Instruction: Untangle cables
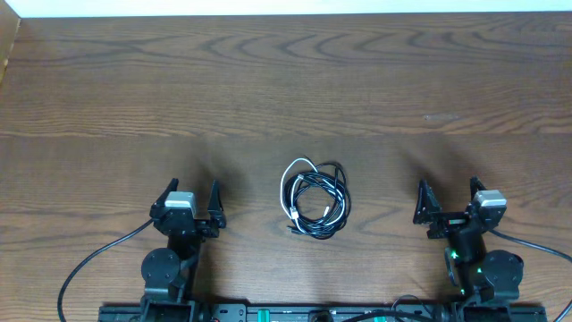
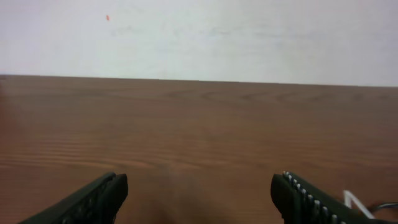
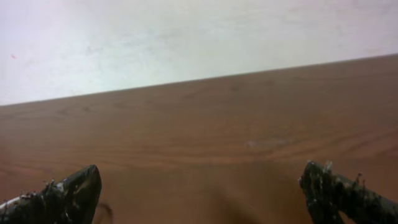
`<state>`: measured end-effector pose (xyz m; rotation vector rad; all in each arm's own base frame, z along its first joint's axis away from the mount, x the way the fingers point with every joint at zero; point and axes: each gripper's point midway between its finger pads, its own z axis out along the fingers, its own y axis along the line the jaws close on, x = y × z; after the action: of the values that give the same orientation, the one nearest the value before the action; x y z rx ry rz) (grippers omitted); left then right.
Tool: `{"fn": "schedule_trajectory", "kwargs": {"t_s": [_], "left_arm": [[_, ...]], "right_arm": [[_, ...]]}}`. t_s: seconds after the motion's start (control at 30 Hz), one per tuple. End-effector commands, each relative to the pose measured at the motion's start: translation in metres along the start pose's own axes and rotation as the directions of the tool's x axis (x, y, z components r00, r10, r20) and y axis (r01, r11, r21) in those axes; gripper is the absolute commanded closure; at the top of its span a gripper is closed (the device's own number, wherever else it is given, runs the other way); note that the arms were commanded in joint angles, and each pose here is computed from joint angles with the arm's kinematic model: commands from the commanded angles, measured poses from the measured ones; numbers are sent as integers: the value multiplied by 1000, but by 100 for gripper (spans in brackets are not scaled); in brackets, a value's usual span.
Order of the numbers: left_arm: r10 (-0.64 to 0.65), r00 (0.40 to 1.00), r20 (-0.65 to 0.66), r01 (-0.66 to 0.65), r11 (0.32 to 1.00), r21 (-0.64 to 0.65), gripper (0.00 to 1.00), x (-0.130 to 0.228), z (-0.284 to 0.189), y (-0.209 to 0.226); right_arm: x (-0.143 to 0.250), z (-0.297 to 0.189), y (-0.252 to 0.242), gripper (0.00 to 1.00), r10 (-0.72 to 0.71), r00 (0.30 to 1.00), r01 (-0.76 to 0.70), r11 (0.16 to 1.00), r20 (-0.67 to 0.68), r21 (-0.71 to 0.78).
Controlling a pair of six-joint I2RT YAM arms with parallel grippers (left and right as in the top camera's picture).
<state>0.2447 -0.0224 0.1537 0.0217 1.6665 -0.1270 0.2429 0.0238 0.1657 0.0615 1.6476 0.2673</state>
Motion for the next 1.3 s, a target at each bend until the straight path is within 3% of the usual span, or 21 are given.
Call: {"fn": "schedule_trajectory", "kwargs": {"t_s": [0.0, 0.1, 0.33, 0.53, 0.67, 0.77, 0.83, 0.93, 1.0, 1.13, 1.27], "left_arm": [[-110, 993, -34, 112, 991, 66, 20, 4, -1, -12], [-189, 981, -35, 191, 980, 64, 20, -13, -5, -13], [-195, 974, -115, 205, 975, 89, 20, -83, -16, -26], [-219, 942, -255, 242, 968, 61, 20, -141, -21, -33], [-223, 916, -333, 261, 962, 75, 20, -161, -30, -42], [-258, 887, -383, 314, 945, 90, 20, -161, -38, -50], [-271, 857, -438, 357, 925, 127, 20, -152, -44, -61], [-250, 811, -529, 397, 899, 184, 20, -137, -56, -76], [-230, 793, -564, 399, 896, 195, 22, -129, -60, -80], [-248, 717, -652, 386, 919, 74, 46, -101, -62, -66], [-268, 572, -775, 363, 930, -53, 46, -64, -68, -56]], "right_arm": [[-6, -2, 26, 1, 6, 1000, -4, 990, 15, -144], [-20, -7, 35, 1, 8, 1000, -3, 984, 28, -180], [-73, -16, 49, 1, 1, 998, -11, 985, -58, -175], [-98, -10, 65, 1, 33, 942, -95, 981, -334, -171], [-91, -6, 67, 1, 71, 831, -159, 981, -552, -113], [-90, 3, 75, 1, 95, 770, -220, 968, -631, -123], [-77, 1, 91, 1, 125, 692, -329, 931, -711, -156], [-57, 5, 102, 1, 75, 631, -373, 902, -772, -217], [-39, 8, 99, 1, 53, 580, -359, 913, -813, -196], [9, 9, 98, 3, -32, 431, -260, 953, -902, -159], [53, 9, 109, 1, -158, 294, -134, 970, -943, -204]]}}
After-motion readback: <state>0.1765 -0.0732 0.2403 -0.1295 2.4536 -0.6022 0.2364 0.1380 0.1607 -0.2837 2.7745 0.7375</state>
